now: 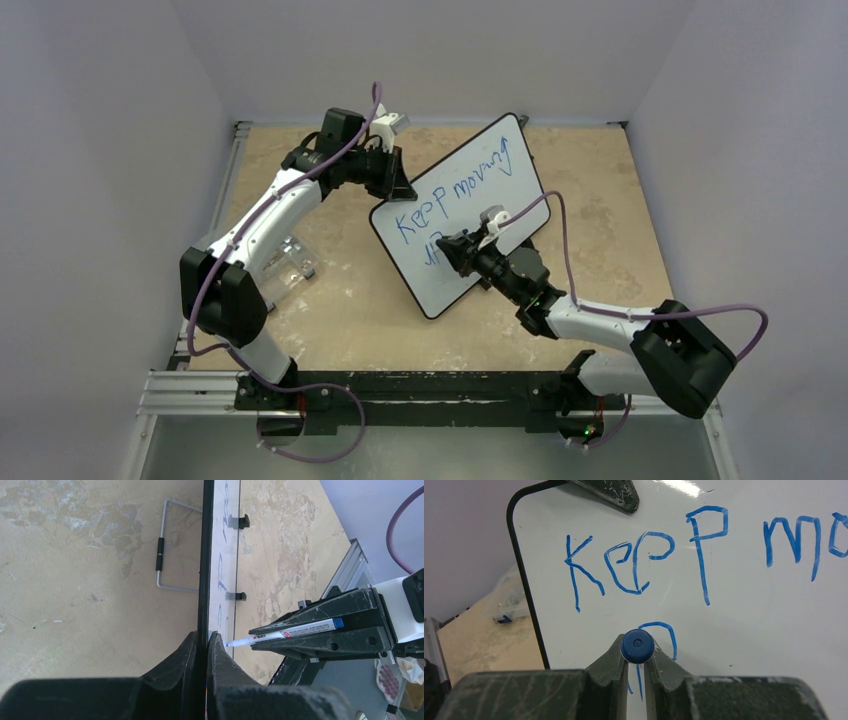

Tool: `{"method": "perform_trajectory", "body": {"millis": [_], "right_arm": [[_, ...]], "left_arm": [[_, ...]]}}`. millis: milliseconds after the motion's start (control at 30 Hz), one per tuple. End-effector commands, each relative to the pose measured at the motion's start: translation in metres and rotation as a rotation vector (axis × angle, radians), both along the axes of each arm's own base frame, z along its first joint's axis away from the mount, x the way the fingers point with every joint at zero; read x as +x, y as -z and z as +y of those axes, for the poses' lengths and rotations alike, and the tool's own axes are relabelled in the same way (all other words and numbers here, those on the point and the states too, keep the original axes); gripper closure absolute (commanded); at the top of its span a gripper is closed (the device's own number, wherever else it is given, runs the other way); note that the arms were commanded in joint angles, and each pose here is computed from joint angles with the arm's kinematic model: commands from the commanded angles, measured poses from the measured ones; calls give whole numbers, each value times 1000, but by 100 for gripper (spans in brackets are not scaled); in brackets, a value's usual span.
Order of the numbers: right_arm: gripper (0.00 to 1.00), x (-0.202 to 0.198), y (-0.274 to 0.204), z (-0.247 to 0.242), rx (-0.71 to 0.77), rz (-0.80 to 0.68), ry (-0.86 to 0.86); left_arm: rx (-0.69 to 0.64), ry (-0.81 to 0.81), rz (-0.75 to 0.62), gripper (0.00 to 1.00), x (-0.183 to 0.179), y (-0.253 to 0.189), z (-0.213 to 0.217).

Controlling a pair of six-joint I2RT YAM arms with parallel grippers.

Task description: Write a sentence on the whiteboard

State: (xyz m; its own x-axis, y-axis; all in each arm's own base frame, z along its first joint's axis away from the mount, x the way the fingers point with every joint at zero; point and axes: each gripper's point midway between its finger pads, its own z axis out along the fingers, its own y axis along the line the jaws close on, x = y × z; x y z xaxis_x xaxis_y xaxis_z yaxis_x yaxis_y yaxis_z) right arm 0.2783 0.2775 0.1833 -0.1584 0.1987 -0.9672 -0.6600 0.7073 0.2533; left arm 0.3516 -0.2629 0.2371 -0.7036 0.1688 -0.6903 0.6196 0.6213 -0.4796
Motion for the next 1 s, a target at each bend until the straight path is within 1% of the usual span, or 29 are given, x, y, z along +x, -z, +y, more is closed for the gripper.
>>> {"method": "perform_trajectory", "body": {"millis": [0, 300, 700, 967], "right_arm": [[100, 2, 6, 7, -7, 33, -18], [100, 0, -1, -2, -28, 20, 7], [100, -10, -33, -18, -30, -47, 21], [100, -1, -39, -28, -40, -94, 91]], "left_arm": [[146, -119, -47, 100, 18, 16, 29], [148, -122, -54, 100, 18, 15, 30], [162, -128, -55, 100, 18, 17, 32], [167, -126, -48, 100, 18, 20, 31]]}}
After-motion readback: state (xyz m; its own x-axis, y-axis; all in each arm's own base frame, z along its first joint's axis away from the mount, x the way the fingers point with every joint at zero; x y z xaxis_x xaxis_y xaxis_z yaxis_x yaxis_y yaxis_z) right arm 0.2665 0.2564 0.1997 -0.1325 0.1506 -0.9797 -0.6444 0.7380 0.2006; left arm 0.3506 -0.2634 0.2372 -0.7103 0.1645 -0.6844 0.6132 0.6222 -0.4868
